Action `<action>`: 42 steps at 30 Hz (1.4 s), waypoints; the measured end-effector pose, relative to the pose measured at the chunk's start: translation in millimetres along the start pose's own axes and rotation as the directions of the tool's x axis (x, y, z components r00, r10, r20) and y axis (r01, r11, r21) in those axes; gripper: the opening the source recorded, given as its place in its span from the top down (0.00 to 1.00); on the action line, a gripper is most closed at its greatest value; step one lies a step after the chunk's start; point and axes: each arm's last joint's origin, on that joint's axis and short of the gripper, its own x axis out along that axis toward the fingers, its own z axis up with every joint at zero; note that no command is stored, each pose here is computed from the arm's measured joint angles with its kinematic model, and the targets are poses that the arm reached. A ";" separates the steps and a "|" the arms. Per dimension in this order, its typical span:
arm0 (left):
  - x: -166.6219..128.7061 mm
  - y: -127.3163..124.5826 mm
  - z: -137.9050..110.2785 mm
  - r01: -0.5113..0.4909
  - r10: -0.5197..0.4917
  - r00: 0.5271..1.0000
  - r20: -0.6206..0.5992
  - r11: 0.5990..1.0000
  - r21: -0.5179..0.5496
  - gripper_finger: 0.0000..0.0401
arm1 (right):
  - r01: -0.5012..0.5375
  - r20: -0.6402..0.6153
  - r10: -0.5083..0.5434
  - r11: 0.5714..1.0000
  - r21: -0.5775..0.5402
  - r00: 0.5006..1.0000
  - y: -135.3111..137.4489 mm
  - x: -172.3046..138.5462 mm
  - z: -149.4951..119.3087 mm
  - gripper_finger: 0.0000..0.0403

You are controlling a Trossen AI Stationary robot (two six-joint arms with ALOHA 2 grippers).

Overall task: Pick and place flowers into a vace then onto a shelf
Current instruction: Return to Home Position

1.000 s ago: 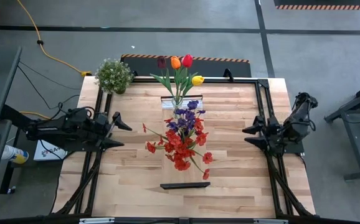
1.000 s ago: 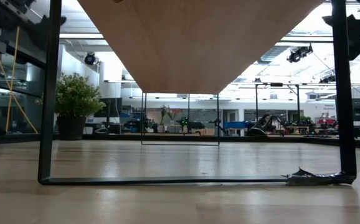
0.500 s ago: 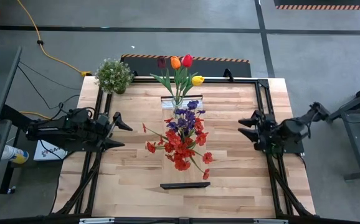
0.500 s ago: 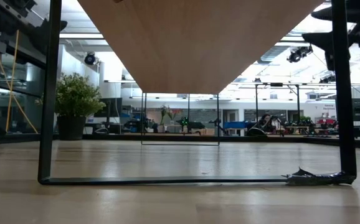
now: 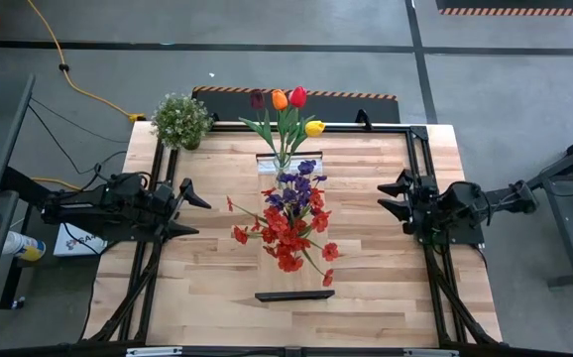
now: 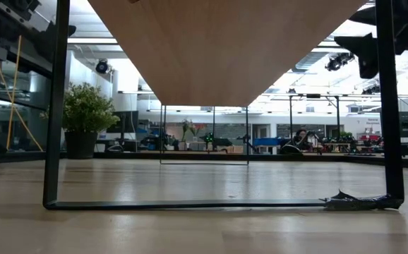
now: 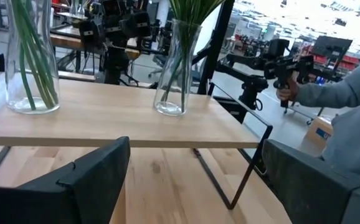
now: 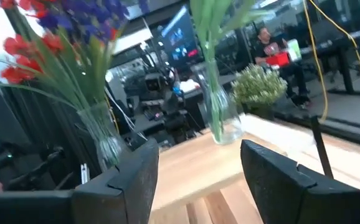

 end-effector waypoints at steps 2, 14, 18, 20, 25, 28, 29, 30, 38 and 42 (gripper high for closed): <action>0.0 0.0 0.1 0.001 -0.001 1.000 0.001 1.000 0.018 0.01 | -0.012 0.010 0.012 1.000 -0.009 1.000 -0.3 0.3 1.7 0.46; 0.3 -0.1 1.7 -0.002 -0.001 1.000 0.024 0.992 0.127 0.01 | -0.067 0.090 0.067 0.998 -0.004 0.994 -4.5 2.5 -10.2 0.46; 8.1 4.3 -10.0 0.000 -0.011 0.997 0.070 0.987 0.160 0.01 | -0.074 0.098 0.074 0.997 -0.007 0.992 -4.1 2.4 -9.3 0.46; 12.8 7.9 -20.7 -0.002 -0.010 0.997 0.079 0.988 0.156 0.01 | -0.074 0.098 0.075 0.997 -0.007 0.992 -4.1 2.4 -9.4 0.47; 20.4 15.0 -45.0 -0.005 -0.001 0.998 0.066 0.996 0.084 0.01 | -0.078 0.097 0.078 0.997 -0.004 0.992 -4.0 2.4 -9.4 0.47; 20.4 14.9 -43.9 -0.006 -0.002 0.997 0.079 0.996 0.093 0.01 | -0.077 0.097 0.077 0.997 -0.004 0.992 -4.1 2.4 -9.4 0.47; 20.4 15.1 -44.6 -0.008 0.001 0.997 0.072 0.995 0.098 0.01 | -0.077 0.097 0.077 0.997 -0.006 0.992 -4.1 2.4 -9.4 0.47; 20.5 15.2 -45.1 -0.009 0.002 0.998 0.067 0.994 0.106 0.01 | -0.077 0.097 0.077 0.997 -0.009 0.992 -4.1 2.4 -9.4 0.46; 20.8 16.1 -45.7 -0.033 0.025 0.998 0.066 0.992 0.121 0.01 | -0.043 0.031 0.044 0.998 -0.039 0.999 -6.6 3.0 -16.3 0.47; 20.8 16.7 -45.9 -0.052 0.044 0.997 0.069 0.991 0.121 0.01 | -0.009 0.034 0.012 0.998 -0.065 0.999 -7.7 3.0 -16.7 0.47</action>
